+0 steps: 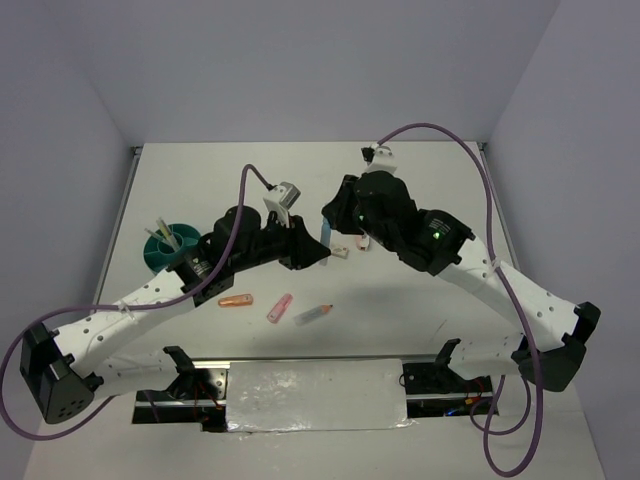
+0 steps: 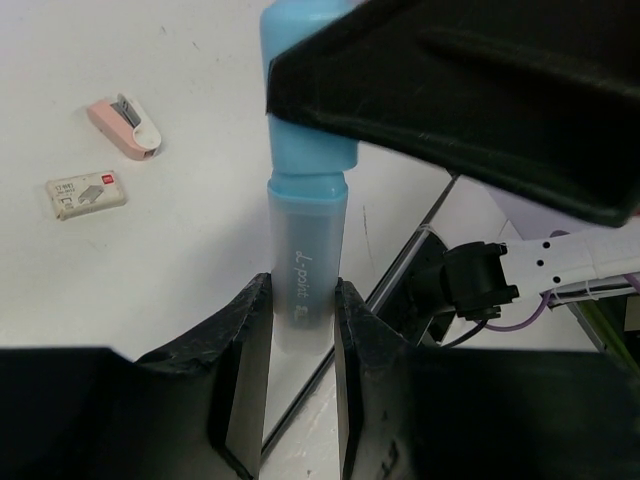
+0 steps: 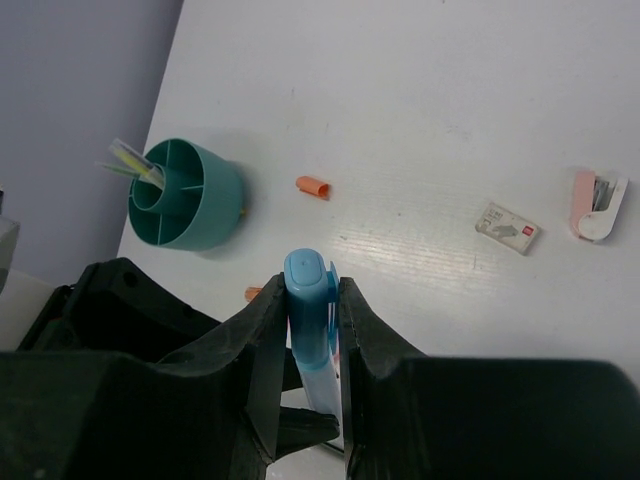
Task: Sort the stationery into containers
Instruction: Close the pen cap on the pen.
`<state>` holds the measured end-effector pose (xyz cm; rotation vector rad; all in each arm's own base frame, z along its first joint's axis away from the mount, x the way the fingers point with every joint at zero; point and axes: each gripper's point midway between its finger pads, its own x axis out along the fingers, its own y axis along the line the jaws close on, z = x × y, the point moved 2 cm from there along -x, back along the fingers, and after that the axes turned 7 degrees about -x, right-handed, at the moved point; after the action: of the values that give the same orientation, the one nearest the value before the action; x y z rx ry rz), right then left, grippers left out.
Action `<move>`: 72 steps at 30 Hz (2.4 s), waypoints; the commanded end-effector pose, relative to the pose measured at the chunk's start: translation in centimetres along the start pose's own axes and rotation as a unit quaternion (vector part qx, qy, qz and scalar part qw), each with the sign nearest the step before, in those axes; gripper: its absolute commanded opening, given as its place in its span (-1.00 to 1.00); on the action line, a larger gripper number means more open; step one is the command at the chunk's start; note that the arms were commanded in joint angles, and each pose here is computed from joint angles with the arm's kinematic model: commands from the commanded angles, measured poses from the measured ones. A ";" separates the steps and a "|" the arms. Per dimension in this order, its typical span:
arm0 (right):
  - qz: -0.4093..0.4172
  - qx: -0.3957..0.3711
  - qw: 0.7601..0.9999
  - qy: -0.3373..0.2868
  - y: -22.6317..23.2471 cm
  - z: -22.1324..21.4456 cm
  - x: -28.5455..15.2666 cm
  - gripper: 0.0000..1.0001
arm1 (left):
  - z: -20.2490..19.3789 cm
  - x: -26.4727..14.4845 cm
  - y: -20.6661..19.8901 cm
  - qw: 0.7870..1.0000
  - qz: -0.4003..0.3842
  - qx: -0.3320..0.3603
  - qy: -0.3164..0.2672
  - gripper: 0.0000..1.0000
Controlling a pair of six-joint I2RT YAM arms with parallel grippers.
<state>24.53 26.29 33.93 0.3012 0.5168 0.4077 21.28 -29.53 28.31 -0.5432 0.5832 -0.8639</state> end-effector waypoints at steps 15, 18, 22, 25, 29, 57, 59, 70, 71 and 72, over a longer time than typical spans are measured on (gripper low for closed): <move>0.059 0.001 0.998 0.001 1.3 -3.1 -1.5 -0.93 | 8.3 -0.9 -2.5 0.991 0.010 0.032 -0.129 -1.00; 0.077 0.007 0.997 0.002 1.5 -3.8 -1.7 -0.90 | 9.8 -1.1 -3.3 0.988 0.005 0.039 -0.152 -1.00; 0.090 0.006 0.996 -0.008 1.6 -3.2 -2.5 -0.82 | 11.1 -1.3 -4.6 0.985 -0.015 0.066 -0.160 -1.00; 0.099 0.005 0.995 -0.023 1.8 -2.2 -3.3 -0.84 | 11.2 -1.1 -5.6 0.983 -0.040 0.094 -0.152 -1.00; 0.105 0.007 0.993 -0.048 1.9 -0.9 -4.2 -1.00 | 10.9 -0.9 -6.6 0.982 -0.068 0.116 -0.134 -1.00; 0.126 -0.005 0.992 -0.018 1.5 -2.8 -5.1 -1.00 | 14.3 -2.3 -11.3 0.964 -0.139 0.164 -0.154 -1.00; 0.120 -0.007 0.993 -0.011 1.0 -3.6 -4.8 -1.00 | 15.0 -2.3 -11.8 0.963 -0.142 0.165 -0.160 -1.00; 0.140 -0.015 0.989 0.054 1.0 -7.2 -4.3 -1.00 | 18.3 -3.3 -12.4 0.950 -0.140 0.199 -0.194 -1.00; 0.142 -0.015 0.988 0.057 1.0 -7.4 -4.3 -1.00 | 18.6 -3.5 -12.5 0.949 -0.142 0.201 -0.197 -1.00; 0.140 -0.017 0.988 0.064 0.9 -7.6 -4.3 -1.00 | 19.0 -3.6 -12.4 0.948 -0.144 0.198 -0.201 -1.00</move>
<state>22.25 23.47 38.47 0.4762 0.2065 0.4916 22.00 -30.79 35.41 -0.3104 0.5737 -1.0721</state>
